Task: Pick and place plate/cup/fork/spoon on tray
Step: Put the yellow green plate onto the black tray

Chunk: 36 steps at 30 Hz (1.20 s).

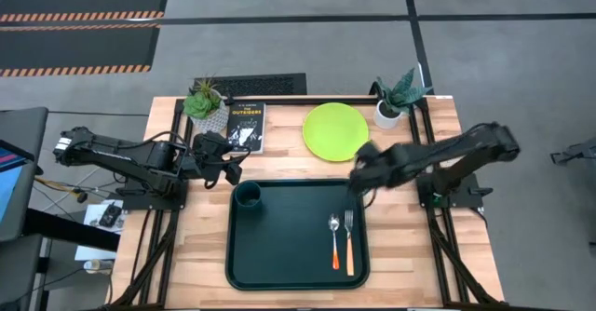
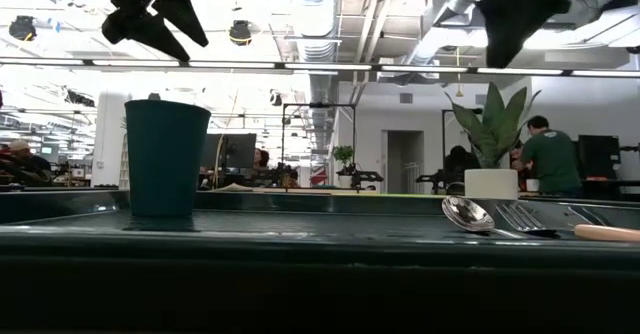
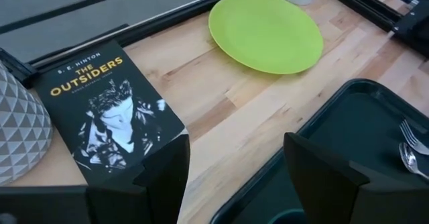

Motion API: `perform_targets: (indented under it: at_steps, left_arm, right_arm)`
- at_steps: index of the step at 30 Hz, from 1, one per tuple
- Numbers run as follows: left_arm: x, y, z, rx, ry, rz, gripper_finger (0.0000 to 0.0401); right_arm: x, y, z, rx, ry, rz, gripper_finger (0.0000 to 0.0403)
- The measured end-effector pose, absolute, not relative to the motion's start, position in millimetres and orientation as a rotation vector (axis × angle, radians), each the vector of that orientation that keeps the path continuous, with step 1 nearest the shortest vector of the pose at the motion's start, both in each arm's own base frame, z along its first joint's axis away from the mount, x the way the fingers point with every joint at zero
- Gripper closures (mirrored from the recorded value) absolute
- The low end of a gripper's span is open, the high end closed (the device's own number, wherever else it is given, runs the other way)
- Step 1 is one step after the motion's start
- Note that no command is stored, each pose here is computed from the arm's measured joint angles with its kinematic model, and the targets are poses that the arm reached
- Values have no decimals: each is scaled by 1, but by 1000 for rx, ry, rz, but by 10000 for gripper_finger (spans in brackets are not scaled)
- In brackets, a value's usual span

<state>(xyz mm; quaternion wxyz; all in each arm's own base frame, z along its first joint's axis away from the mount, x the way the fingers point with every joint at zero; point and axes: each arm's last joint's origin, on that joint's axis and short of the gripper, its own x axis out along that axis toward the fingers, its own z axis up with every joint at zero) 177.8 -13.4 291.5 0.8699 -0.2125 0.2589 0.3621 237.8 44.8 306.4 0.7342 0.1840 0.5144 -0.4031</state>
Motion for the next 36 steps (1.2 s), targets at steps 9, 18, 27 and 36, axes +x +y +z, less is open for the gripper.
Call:
perform_targets:
  at_steps: [9, 18, 27, 36]
  left_arm:
    - [178, -14, 291, -472, 548, 744, 173]
    - [178, -14, 292, -481, 530, 761, 173]
    - [178, -13, 292, -479, 520, 767, 173]
    - [178, -13, 292, -471, 512, 779, 173]
  right_arm:
    - [165, 20, 286, 678, 822, -1039, 228]
    - [180, -9, 195, 894, 637, -1202, 202]
    - [196, -56, 169, 978, 569, -1429, 203]
    - [221, -89, 137, 1056, 560, -1402, 215]
